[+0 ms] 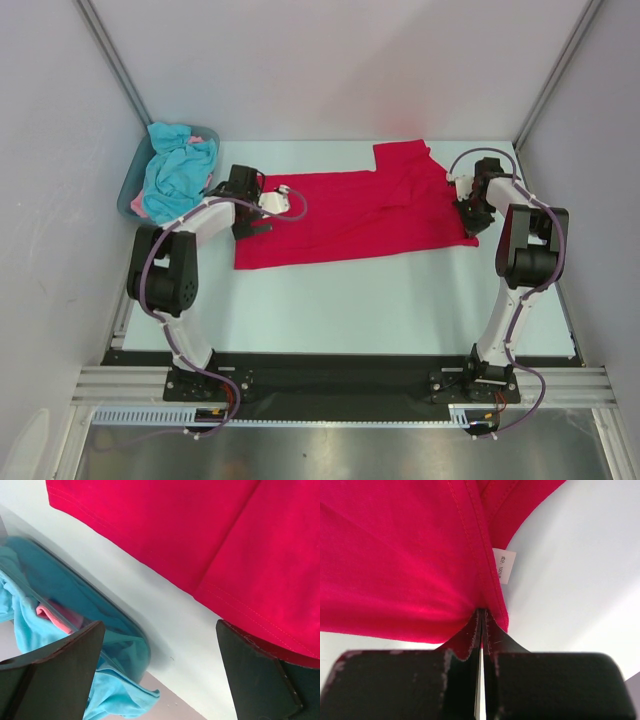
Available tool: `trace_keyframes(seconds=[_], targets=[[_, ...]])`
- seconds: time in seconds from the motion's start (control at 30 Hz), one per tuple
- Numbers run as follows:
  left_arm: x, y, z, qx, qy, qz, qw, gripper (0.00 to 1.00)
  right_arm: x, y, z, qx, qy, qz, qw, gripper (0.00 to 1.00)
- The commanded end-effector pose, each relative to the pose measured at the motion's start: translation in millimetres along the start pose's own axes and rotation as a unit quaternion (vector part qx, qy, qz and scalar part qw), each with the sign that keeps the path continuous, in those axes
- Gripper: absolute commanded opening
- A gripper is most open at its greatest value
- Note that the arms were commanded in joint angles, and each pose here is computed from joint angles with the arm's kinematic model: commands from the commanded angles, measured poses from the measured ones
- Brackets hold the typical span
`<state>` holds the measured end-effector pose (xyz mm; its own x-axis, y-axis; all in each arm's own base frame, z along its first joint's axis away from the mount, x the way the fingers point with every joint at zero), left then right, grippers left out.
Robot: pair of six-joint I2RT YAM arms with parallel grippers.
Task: Fold and stack the t-shirts
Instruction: Fold the tshirt
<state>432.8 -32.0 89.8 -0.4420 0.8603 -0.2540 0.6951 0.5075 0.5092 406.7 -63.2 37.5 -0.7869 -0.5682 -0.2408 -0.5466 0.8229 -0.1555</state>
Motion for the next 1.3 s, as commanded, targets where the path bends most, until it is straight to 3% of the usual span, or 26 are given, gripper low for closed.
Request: trace_keyframes(seconds=[0.0, 0.3, 0.77, 1.27], targets=[[-18.7, 17.6, -8.9, -0.021, -0.037, -0.012, 0.999, 1.0, 37.3, -2.7, 7.6, 0.001, 0.059, 0.012, 0.998, 0.0], [-28.2, 6.2, 13.7, 0.016, -0.049, -0.018, 0.998, 1.0, 33.5, -3.8, 5.7, 0.006, 0.057, 0.012, 0.998, 0.0], [7.7, -1.3, 51.4, 0.001, 0.017, 0.012, 1.0, 1.0, 26.0, -6.1, -2.6, 0.011, 0.049, 0.014, 0.999, 0.0], [57.7, 13.3, 53.0, -0.033, 0.092, 0.025, 0.995, 1.0, 32.2, -12.5, -5.3, 0.017, 0.057, 0.013, 0.998, 0.0]])
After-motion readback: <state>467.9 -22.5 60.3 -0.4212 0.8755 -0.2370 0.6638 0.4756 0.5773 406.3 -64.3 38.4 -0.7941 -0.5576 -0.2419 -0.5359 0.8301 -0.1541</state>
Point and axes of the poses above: each gripper's point midway between its finger pads, its own z axis out along the fingers, its own y axis along the line the jaws close on, x = y × z, the point moved 2 cm from there along -z, back along the fingers, and after that the axes turned 14 degrees about -z, right-handed, at the moved point
